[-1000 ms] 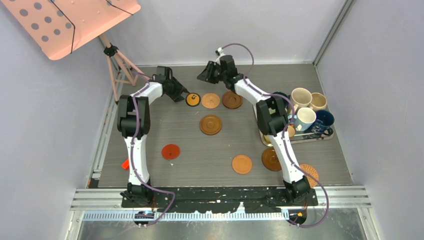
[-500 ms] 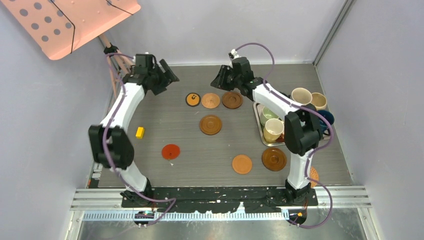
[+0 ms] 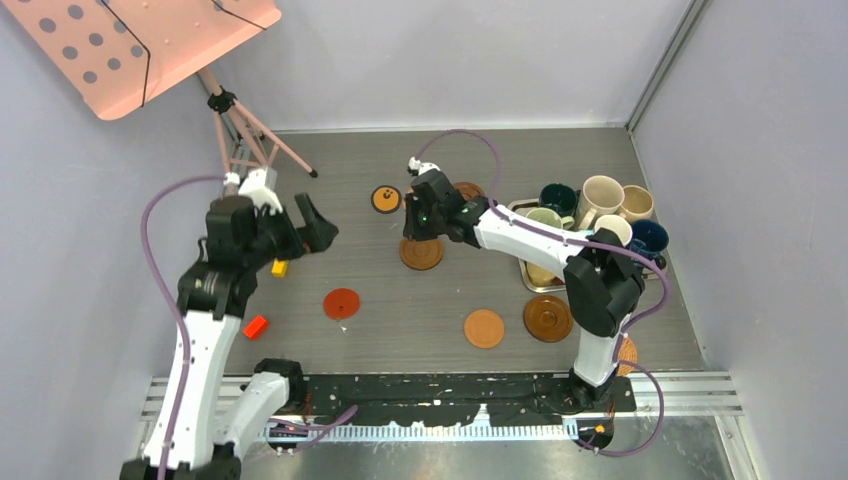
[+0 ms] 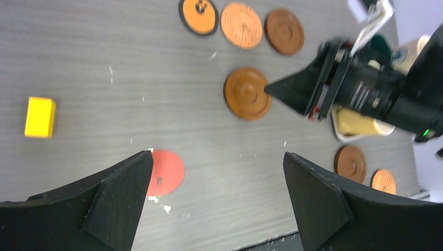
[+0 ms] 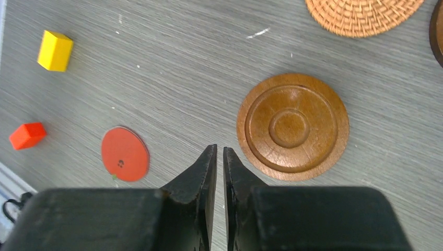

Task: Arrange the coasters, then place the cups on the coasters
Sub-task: Move the coaster to the center of the board.

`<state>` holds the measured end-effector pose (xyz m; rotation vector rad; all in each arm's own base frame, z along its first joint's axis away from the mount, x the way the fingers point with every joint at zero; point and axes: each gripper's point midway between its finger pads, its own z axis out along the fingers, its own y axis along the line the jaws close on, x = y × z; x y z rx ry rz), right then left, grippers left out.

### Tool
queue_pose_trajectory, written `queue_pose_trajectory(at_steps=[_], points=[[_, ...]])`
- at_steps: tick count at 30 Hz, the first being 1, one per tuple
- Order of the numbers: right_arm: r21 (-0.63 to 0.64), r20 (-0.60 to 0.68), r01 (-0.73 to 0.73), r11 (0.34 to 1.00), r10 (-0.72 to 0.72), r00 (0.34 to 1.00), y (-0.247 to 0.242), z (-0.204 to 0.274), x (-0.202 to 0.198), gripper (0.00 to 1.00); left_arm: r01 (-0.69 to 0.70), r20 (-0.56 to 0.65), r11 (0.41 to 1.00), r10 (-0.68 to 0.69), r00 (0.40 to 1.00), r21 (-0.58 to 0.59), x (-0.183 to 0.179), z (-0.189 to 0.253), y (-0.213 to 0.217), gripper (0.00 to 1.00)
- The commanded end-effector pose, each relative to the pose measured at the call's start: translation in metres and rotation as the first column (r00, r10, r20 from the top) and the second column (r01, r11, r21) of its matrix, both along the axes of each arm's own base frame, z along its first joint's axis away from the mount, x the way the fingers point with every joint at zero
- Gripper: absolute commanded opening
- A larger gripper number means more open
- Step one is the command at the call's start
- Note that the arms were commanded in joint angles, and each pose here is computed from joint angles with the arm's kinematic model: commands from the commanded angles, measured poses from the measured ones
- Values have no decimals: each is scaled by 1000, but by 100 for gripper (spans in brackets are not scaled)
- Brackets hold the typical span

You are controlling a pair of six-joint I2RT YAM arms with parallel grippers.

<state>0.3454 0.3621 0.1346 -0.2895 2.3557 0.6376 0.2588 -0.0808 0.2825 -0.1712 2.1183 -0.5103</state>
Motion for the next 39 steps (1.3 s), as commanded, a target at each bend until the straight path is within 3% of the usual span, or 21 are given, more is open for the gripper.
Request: queue_pose_trajectory(at_steps=[1,10,14,19,26,30,39], points=[[-118,31,68,991,-65,997,-20,-23,6,16,71,-47,997,-71,996,18,-37,-44,-3,100],[-174,16,83,981,-82,997,-23,-59,11,16,71,-136,996,-63,989,58,-51,-107,3,100],[-218,11,119,969,-119,993,-34,-82,16,16,66,-119,998,-63,991,17,-51,-108,-2,100],[-198,-10,122,972,-127,992,-35,-101,14,17,51,-139,999,-49,989,13,-51,-117,-1,99],[-284,-8,176,943,-186,982,-63,-120,22,17,9,-111,999,-5,994,36,-49,-115,7,99],[-339,8,237,911,-248,969,-88,-121,30,17,12,-110,1000,-8,994,29,-50,-115,5,100],[-311,15,267,912,-277,961,-100,-112,51,17,9,-103,999,-5,995,36,-52,-113,6,100]])
